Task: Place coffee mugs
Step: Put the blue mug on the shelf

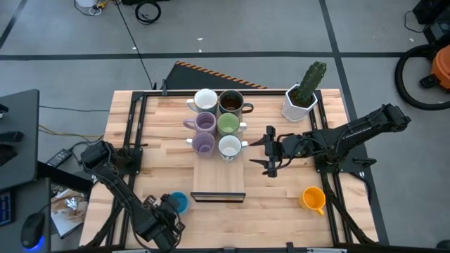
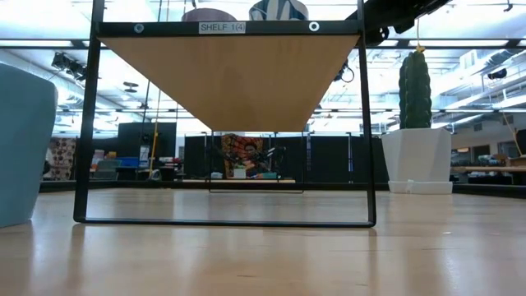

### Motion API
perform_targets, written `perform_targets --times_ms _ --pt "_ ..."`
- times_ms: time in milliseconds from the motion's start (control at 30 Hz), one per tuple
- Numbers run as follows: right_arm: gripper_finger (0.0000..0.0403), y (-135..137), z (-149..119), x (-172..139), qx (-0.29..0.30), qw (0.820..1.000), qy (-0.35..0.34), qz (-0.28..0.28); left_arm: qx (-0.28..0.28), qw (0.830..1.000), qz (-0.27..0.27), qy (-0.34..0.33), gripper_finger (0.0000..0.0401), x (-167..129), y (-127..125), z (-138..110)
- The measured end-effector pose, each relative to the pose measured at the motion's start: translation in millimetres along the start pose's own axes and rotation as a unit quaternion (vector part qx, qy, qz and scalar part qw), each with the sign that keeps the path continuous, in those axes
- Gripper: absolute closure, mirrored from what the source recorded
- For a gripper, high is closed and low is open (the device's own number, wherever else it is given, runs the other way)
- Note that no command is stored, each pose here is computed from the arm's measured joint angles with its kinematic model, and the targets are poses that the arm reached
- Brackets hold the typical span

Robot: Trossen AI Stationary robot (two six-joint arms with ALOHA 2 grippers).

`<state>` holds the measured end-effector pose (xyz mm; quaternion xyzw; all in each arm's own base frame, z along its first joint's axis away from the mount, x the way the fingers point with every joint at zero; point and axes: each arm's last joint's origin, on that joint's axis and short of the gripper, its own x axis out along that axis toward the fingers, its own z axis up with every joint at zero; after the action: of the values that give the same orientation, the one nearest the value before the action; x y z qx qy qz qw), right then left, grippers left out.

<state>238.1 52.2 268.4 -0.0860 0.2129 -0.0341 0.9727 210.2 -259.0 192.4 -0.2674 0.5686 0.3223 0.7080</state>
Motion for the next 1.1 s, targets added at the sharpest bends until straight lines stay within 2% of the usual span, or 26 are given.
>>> perform_targets --times_ms 267,533,733,1100 --pt "0.0135 0 -2 0 0.009 1.000 0.010 0.001 0.073 0.997 0.006 0.000 0.0347 -5 4 2" --pt "0.0135 1 -4 0 0.027 0.999 0.021 0.010 0.123 0.992 0.032 -0.021 0.0347 -32 28 5" --pt "0.0135 1 -5 0 0.028 0.999 0.024 0.010 0.152 0.987 0.030 -0.034 0.0347 -55 47 10" --pt "0.0135 2 -5 0 0.039 0.999 0.025 0.028 0.222 0.973 -0.009 -0.059 0.0347 -95 80 28"
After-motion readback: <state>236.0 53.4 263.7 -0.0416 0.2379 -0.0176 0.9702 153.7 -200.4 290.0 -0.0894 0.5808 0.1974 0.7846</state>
